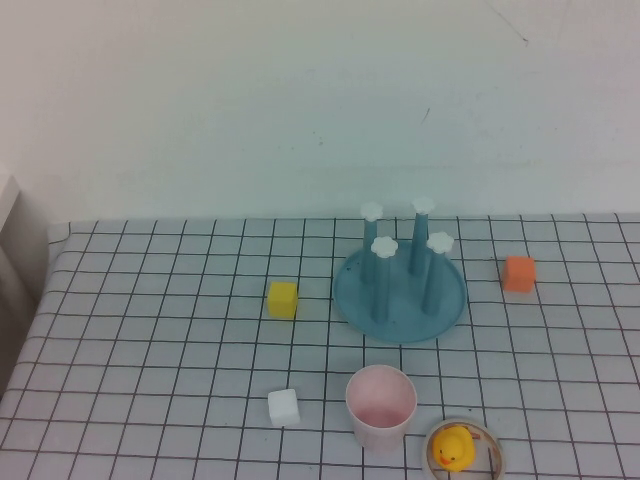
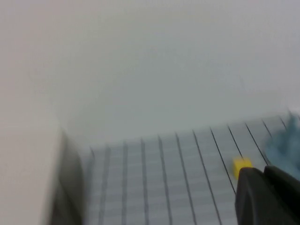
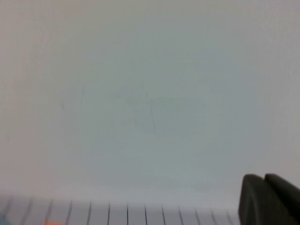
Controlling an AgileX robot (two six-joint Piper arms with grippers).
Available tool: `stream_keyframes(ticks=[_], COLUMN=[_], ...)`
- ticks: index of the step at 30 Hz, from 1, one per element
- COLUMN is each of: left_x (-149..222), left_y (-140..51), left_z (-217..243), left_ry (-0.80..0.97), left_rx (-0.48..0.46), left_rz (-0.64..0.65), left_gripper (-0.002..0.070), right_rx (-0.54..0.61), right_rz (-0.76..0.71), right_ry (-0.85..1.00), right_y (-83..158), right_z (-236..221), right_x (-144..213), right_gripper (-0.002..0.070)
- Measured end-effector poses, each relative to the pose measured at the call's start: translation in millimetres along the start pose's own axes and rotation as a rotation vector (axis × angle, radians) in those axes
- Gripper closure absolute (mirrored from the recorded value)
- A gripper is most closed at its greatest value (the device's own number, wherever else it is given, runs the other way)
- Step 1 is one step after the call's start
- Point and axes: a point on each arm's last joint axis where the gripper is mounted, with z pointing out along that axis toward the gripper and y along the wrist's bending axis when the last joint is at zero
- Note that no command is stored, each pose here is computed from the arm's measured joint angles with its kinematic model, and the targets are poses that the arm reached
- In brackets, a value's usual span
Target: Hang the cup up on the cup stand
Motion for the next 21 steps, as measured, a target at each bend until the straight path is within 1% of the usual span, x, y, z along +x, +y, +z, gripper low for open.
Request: stream_keyframes(ticks=[2,5,6,9,12,14,19,21], left_x=[9,17,21,25,29,30,32,32], left_y=[-3.8,-8.9,-12.0,-16.8,-21.1,-23.9,-27.8,-27.5], left_z=[12,25,32,45,58,66,77,81], left_ry=[0.135,0.270,0.332,0.405,0.462,0.488,0.500,0.482], left_rx=[0.043,0.097,0.128,0.182,0.236,0.271,0.332,0.338], left_rz=[-0.026,-0.066,-0.094,-0.103,-0.093,-0.090,-0.042,-0.006], left_gripper=[0.0676,0.0676,0.0676,0.0676,0.0676,0.0676,0.0676,0.0676], right_rx=[-0.013,-0.106,-0.190,-0.325,-0.453,-0.517,-0.635,-0.684], right_rz=[-0.034,-0.140,-0.181,-0.197,-0.225,-0.249,-0.249,-0.253], right_ry=[0.132,0.340,0.463,0.635,0.730,0.767,0.865,0.891], right_y=[1,9,16,29,41,48,62,68], right_z=[7,19,26,41,59,72,107,123], right_x=[7,21,32,46,58,65,80,84], right_gripper=[0.0678,0.0678,0.0678,0.0678,0.0678,0.0678,0.0677,0.0669])
